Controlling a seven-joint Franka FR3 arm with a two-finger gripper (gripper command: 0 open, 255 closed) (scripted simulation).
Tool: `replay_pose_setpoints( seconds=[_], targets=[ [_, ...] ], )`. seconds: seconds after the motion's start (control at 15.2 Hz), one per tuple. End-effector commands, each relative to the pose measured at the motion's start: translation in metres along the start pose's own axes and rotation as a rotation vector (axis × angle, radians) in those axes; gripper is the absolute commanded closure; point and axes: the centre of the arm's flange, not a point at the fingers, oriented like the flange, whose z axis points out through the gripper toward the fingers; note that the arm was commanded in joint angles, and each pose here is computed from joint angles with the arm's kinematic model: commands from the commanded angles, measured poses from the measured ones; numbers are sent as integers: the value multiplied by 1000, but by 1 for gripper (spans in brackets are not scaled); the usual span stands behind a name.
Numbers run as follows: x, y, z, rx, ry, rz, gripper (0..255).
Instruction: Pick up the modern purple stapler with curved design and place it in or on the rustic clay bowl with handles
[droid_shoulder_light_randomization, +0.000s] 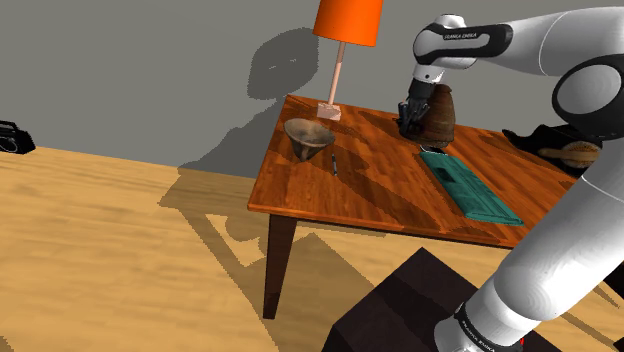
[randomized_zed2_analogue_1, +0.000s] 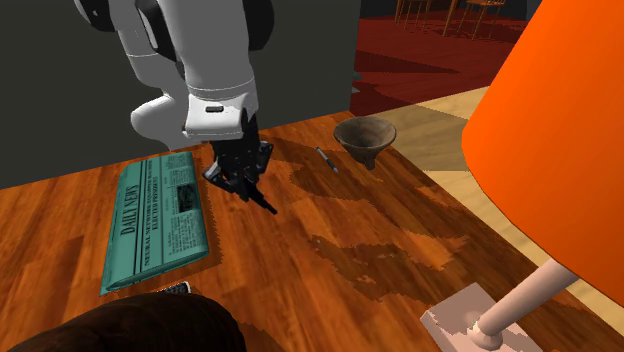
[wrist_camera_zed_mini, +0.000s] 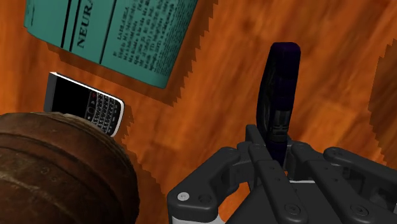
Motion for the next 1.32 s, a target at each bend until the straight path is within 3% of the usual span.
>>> replay_pose_setpoints(
  seconds=[0.0,0.73,1.25],
  targets=[
    [0,2,-11,0,0,0,255],
    [0,2,-65,0,0,0,255],
    [11,-103,-65,0,0,0,255]
  ],
)
